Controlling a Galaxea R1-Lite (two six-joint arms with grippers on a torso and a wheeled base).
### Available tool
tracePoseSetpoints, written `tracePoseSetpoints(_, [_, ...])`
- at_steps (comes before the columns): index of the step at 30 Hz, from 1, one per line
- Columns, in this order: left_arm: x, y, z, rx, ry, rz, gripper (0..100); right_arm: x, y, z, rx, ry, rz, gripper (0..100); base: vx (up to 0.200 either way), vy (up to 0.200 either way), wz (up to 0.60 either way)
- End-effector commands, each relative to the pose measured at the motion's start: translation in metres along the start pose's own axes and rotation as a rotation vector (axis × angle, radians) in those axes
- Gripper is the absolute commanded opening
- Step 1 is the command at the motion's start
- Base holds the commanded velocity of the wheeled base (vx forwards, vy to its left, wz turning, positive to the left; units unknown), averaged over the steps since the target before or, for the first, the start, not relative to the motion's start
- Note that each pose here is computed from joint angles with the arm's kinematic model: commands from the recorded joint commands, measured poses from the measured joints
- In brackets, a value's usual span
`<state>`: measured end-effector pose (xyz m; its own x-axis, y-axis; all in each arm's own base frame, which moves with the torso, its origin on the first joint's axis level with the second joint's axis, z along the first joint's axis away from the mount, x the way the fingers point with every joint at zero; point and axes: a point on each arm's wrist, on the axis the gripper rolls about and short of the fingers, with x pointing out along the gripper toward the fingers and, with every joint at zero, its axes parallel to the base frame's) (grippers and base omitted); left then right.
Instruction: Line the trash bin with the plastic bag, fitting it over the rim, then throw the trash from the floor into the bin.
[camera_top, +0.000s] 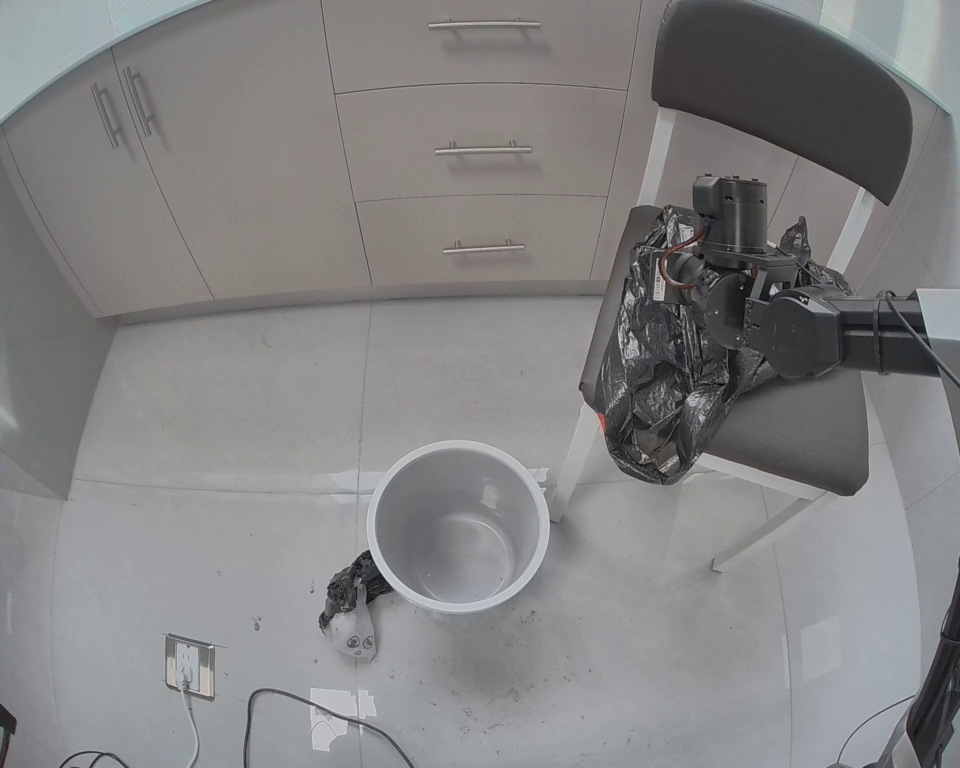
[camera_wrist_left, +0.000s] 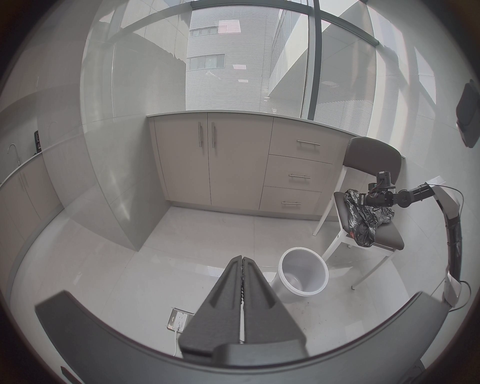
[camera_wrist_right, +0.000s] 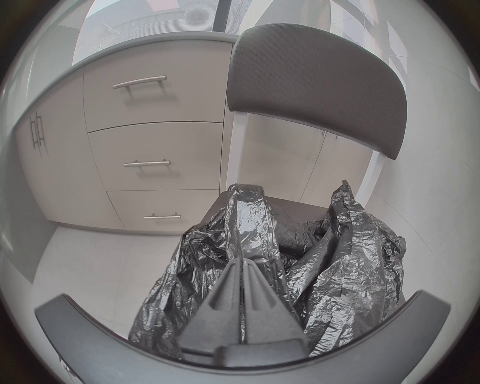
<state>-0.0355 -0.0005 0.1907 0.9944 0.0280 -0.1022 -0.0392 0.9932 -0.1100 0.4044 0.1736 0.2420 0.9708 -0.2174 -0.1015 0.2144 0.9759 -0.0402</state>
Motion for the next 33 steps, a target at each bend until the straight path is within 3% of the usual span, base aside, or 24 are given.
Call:
tracePoseSetpoints(1, [0.0, 0.0, -0.001, 0.0, 0.002, 0.001, 0, -0.014, -0.003, 0.016, 0.021, -0.029, 0.018, 0, 0.0, 0.0, 0.0])
tracePoseSetpoints(6, [0.001, 0.0, -0.003, -0.006, 0.005, 0.002, 0, -0.053, -0.017, 0.046, 0.028, -0.041, 0.084, 0, 0.0, 0.0, 0.0])
tracePoseSetpoints(10, [0.001, 0.001, -0.005, -0.025, 0.008, 0.002, 0, -0.069, -0.03, 0.047, -0.006, 0.011, 0.145, 0, 0.0, 0.0, 0.0])
tracePoseSetpoints(11, [0.001, 0.001, -0.005, -0.025, 0.008, 0.002, 0, -0.069, -0.03, 0.047, -0.006, 0.011, 0.145, 100, 0.0, 0.0, 0.0])
tracePoseSetpoints(18, [0.002, 0.001, -0.006, -0.025, 0.007, -0.004, 0, -0.053, -0.025, 0.014, -0.061, 0.1, 0.178, 100, 0.0, 0.0, 0.0])
tracePoseSetpoints(22, [0.002, 0.001, -0.007, -0.025, 0.007, -0.003, 0, -0.039, -0.014, 0.006, -0.057, 0.091, 0.168, 100, 0.0, 0.0, 0.0])
tracePoseSetpoints(33, [0.003, 0.001, -0.008, -0.023, 0.013, -0.003, 0, -0.016, -0.027, 0.02, -0.008, 0.019, 0.072, 100, 0.0, 0.0, 0.0])
